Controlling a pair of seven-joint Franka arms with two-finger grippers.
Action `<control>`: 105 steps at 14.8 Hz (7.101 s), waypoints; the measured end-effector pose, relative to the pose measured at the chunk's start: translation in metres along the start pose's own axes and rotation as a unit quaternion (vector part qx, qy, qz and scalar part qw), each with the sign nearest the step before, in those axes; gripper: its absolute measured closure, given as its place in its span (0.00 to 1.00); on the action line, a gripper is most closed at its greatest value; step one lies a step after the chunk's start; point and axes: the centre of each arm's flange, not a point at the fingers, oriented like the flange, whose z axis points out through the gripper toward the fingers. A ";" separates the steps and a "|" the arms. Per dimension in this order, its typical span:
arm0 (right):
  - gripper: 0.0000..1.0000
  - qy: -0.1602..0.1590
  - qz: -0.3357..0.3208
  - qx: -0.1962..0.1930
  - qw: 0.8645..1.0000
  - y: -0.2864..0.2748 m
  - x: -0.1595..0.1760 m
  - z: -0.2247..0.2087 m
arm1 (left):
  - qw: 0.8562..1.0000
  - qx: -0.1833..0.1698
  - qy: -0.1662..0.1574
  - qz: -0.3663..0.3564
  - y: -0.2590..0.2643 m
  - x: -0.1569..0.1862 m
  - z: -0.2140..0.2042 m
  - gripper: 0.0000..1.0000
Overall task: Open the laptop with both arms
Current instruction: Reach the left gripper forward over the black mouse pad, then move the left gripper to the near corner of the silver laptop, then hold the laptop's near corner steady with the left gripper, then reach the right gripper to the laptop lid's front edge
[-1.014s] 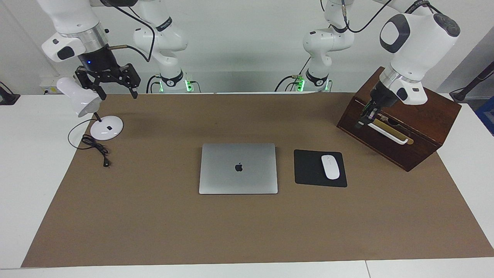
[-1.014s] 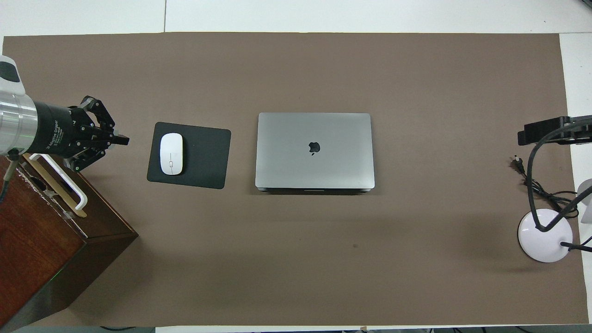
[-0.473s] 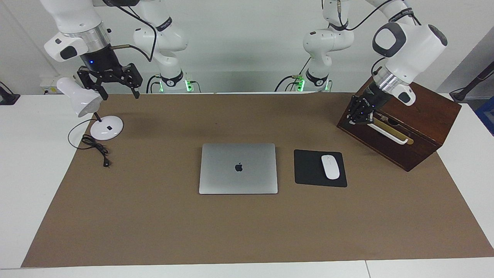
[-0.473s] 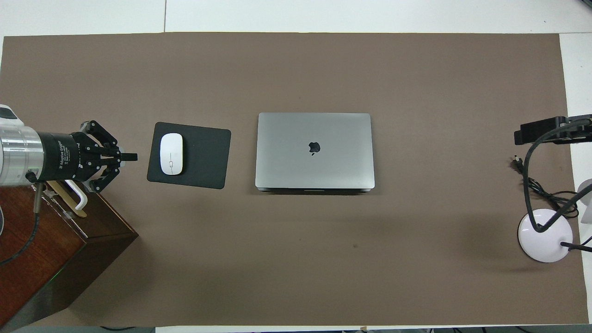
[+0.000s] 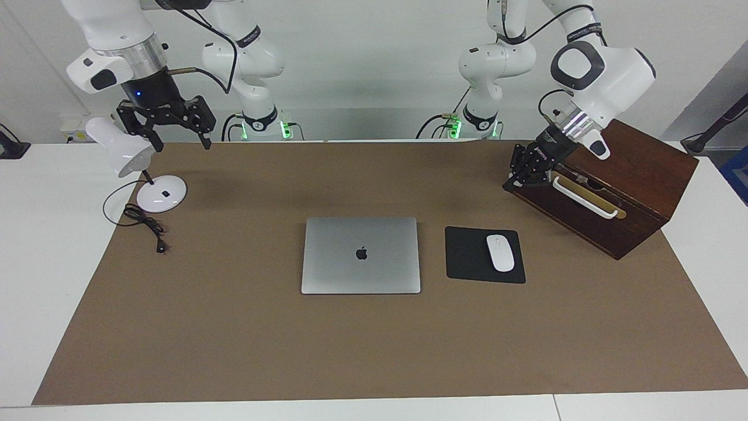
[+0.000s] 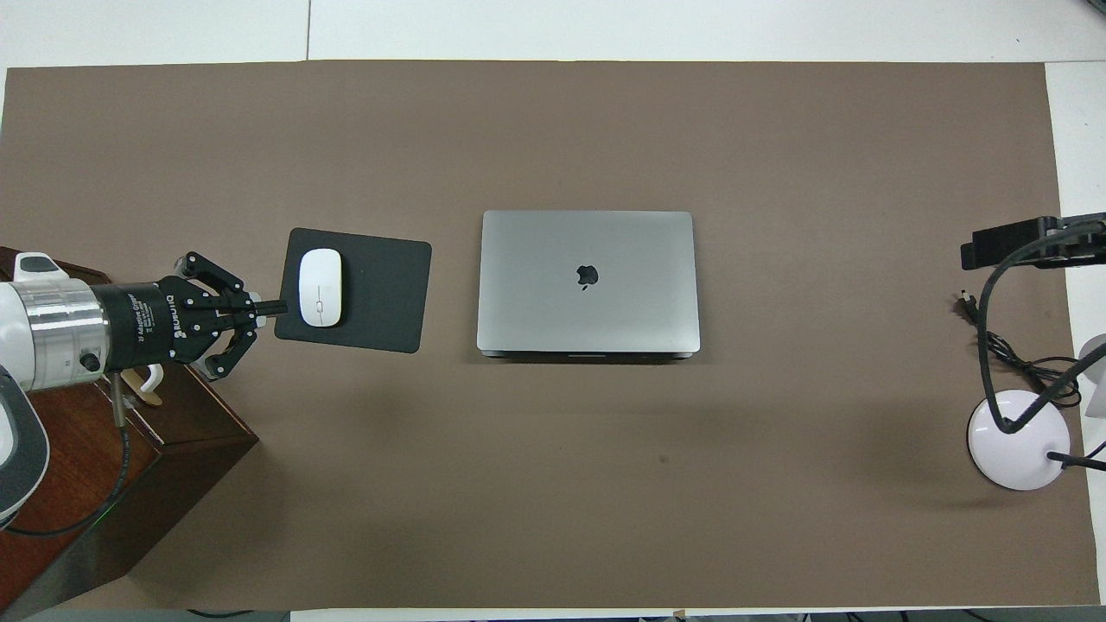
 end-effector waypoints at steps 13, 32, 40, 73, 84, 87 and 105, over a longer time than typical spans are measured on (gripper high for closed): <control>0.00 0.002 0.000 0.000 1.000 0.000 0.000 -0.001 | 0.959 -0.087 -0.055 -0.263 -0.057 0.001 0.081 0.99; 0.00 0.035 0.005 -0.001 0.999 0.005 -0.020 -0.038 | 0.978 -0.104 -0.107 -0.143 -0.140 0.023 0.161 0.99; 0.00 0.035 0.005 -0.001 0.999 0.005 -0.020 -0.037 | 0.978 -0.079 -0.161 -0.109 -0.166 0.041 0.220 0.99; 0.00 0.027 0.003 -0.001 1.000 0.002 -0.022 -0.036 | 0.960 -0.115 -0.212 -0.140 -0.132 0.031 0.275 0.99; 0.00 0.034 -0.015 -0.002 0.999 -0.017 -0.028 -0.044 | 0.960 -0.115 -0.213 -0.142 -0.130 0.029 0.285 0.99; 0.00 0.034 -0.021 -0.002 0.999 -0.024 -0.028 -0.043 | 0.960 -0.115 -0.214 -0.141 -0.131 0.026 0.288 0.99; 0.00 0.091 -0.386 -0.016 0.918 -0.225 -0.050 0.052 | 0.963 -0.123 -0.214 -0.108 -0.132 0.027 0.289 0.99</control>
